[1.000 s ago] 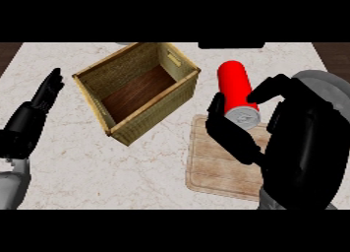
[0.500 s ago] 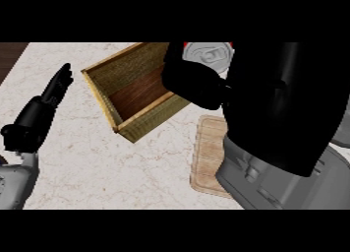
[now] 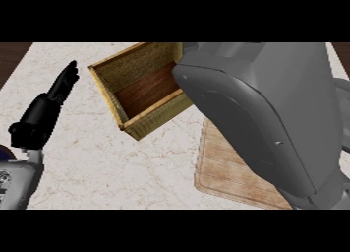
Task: Pick the can from the cutting board and place it in the basket
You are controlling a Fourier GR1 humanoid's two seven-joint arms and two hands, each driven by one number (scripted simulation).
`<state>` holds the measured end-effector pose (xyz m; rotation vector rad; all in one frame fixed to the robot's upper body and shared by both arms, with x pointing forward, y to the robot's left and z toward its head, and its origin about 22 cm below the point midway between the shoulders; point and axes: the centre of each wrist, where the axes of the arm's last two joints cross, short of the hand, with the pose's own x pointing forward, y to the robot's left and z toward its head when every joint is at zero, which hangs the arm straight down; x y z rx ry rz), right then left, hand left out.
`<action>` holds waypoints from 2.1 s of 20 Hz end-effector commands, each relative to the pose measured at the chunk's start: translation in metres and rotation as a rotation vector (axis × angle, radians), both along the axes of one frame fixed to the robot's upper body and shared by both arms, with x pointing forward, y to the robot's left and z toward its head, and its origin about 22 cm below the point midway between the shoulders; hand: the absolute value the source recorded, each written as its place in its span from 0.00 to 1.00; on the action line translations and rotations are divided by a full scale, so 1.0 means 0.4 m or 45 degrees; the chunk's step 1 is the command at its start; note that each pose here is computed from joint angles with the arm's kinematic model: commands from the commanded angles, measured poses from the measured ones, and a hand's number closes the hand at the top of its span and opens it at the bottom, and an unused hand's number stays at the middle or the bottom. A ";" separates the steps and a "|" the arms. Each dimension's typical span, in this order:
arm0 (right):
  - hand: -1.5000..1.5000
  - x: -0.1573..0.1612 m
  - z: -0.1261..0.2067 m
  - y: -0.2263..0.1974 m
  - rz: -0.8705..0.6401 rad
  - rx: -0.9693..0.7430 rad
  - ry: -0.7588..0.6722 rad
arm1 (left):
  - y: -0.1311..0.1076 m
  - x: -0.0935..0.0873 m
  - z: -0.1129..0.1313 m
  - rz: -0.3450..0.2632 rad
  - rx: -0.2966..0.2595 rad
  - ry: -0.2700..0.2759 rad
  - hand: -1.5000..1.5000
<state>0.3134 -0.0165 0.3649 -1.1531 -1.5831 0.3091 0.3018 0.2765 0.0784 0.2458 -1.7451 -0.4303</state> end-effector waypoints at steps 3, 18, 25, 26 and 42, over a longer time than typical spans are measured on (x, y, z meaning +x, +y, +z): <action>1.00 0.068 0.046 0.060 -0.161 0.149 0.296 | -0.014 -0.008 -0.004 -0.018 0.019 0.008 0.50; 1.00 0.205 -0.008 0.127 -0.330 -0.165 0.726 | -0.004 -0.004 -0.016 0.008 0.004 0.001 0.50; 0.00 0.201 0.028 0.146 -0.168 -0.042 0.850 | 0.019 -0.012 0.001 0.005 -0.006 0.032 0.50; 0.00 0.215 0.005 0.147 -0.176 -0.051 0.849 | -0.001 0.000 0.019 0.014 0.015 -0.006 0.50; 0.00 0.204 0.128 0.048 -0.295 0.576 0.071 | 0.041 -0.021 -0.012 0.095 -0.005 0.036 0.50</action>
